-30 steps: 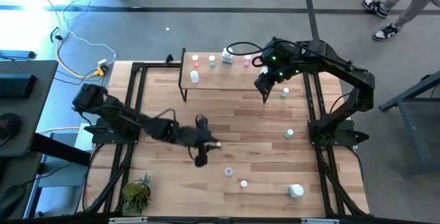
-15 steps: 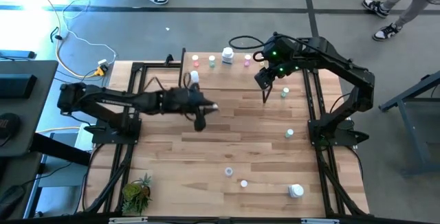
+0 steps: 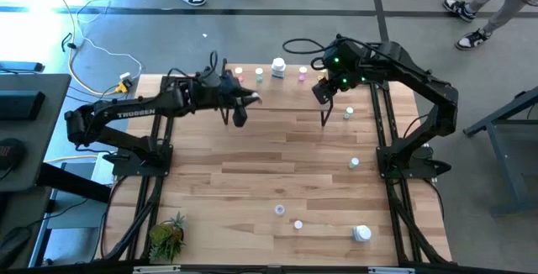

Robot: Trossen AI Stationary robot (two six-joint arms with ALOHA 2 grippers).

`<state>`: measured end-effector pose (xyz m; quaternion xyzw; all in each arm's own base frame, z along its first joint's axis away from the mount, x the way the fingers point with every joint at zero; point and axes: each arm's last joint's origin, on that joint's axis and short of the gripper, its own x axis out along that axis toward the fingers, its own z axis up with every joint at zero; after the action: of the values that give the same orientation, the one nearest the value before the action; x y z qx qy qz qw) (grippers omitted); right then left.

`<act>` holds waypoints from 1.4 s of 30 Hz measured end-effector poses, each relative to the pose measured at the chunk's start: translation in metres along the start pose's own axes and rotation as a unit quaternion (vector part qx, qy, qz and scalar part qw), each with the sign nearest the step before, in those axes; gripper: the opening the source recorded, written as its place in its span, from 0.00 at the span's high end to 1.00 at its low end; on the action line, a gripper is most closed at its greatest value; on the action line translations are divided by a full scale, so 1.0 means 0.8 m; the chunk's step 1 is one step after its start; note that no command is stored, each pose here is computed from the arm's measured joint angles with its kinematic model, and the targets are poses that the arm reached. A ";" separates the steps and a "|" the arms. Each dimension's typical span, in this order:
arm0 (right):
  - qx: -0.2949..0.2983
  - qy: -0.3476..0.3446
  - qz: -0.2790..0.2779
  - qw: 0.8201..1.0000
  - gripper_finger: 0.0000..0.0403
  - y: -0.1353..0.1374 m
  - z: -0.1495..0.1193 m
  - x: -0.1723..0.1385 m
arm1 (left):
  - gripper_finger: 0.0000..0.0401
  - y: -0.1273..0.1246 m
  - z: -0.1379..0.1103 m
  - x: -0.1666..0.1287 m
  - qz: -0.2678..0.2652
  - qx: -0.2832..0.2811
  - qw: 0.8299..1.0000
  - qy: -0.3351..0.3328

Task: Pick and place medicine bottles onto shelf by color
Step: Put the white pill bottle on the shelf

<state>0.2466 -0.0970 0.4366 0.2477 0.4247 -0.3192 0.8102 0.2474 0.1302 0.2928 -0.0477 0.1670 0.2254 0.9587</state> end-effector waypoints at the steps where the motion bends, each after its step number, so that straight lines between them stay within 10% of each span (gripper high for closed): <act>1: 0.003 -0.001 -0.003 1.000 0.53 -0.003 0.002 0.000 | 0.81 0.004 0.004 -0.001 0.006 0.007 1.000 0.003; 26: 0.041 -0.016 -0.063 0.997 0.53 -0.077 0.029 0.005 | 0.81 0.072 0.077 -0.036 0.102 0.030 0.994 -0.002; 42: 0.051 -0.041 -0.069 0.995 0.53 -0.091 0.038 0.005 | 0.81 0.070 0.041 0.031 0.047 0.002 0.995 0.084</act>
<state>0.2114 -0.1673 0.4396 0.2461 0.3905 -0.4052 0.7892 0.2532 0.1961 0.3142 -0.0564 0.2490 0.2651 0.9298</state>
